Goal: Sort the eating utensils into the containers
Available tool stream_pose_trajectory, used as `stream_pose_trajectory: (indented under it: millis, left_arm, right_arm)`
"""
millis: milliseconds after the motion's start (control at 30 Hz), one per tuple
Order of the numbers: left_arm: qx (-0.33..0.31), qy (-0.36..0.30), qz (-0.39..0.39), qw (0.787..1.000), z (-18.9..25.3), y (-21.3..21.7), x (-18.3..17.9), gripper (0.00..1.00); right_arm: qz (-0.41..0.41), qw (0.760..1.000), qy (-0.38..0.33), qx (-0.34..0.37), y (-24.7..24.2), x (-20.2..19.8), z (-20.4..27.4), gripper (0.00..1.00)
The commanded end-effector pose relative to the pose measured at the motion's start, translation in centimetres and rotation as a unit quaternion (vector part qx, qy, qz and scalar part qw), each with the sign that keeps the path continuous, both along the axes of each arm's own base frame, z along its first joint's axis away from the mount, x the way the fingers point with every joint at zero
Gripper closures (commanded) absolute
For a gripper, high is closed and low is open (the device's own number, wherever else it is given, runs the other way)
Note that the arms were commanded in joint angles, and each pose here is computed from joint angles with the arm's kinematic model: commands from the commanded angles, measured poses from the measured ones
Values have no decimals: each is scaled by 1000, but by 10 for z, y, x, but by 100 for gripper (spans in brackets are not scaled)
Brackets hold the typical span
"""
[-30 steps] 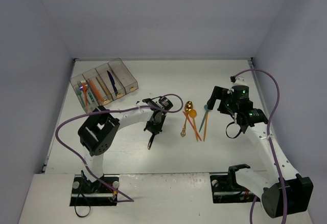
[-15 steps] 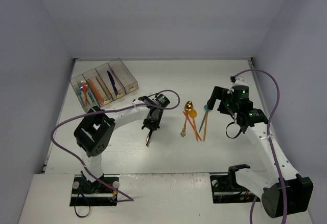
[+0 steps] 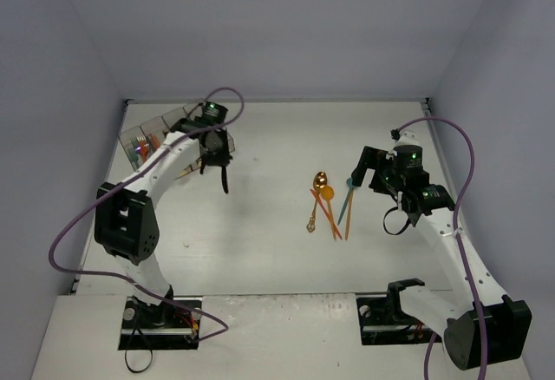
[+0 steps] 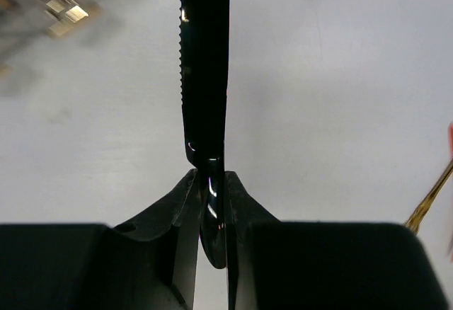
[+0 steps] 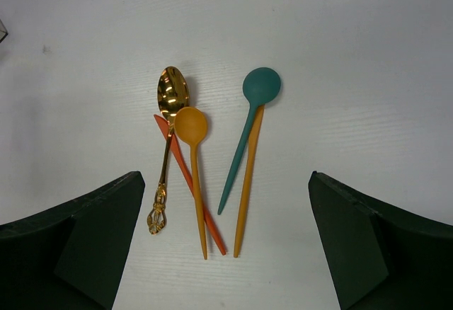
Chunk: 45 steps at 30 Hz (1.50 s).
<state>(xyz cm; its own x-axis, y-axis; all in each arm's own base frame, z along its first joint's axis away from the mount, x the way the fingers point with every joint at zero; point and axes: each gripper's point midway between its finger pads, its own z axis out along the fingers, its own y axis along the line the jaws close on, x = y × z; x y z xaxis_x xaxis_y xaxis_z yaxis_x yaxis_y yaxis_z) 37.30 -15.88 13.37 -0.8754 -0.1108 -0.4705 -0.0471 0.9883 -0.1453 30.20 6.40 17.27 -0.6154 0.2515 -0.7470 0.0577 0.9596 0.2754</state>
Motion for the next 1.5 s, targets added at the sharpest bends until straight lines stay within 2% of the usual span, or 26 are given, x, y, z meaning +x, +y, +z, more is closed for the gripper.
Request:
stream_pose_trajectory:
  millis: [0,167,400,633,800,933,1000,1133,1233,1367,1467]
  left_arm:
    - [-34,-85,85,992,63,48,63,100]
    - [-52,-124,142,981,86,89,120,100]
    - [-50,-125,189,973,64,126,173,100]
    - [-27,-94,218,971,24,142,178,100]
    - [-29,-80,196,977,11,135,179,100]
    - [-26,-92,183,978,24,133,177,78]
    - [-22,-106,170,980,36,131,176,63]
    - [-18,-133,145,980,63,118,169,47]
    - [-19,-159,114,980,84,99,162,41]
    - [-24,-202,62,977,122,64,138,40]
    - [-25,-212,11,977,123,29,114,40]
  right_arm:
    - [-5,999,-34,0,-2,10,20,0]
    - [-4,999,-32,4,-1,8,18,0]
    - [-4,999,-34,7,0,6,18,0]
    - [-6,999,-36,9,-1,4,19,0]
    - [-6,999,-31,7,-1,6,15,0]
    - [-6,1000,-29,5,-1,8,15,0]
    - [-5,1000,-26,5,-1,8,13,0]
    - [-1,1000,-18,7,1,9,9,0]
    - [1,1000,-4,7,2,9,0,0]
    - [-7,1000,25,7,2,9,-18,1]
    - [-17,998,54,3,0,9,-37,4]
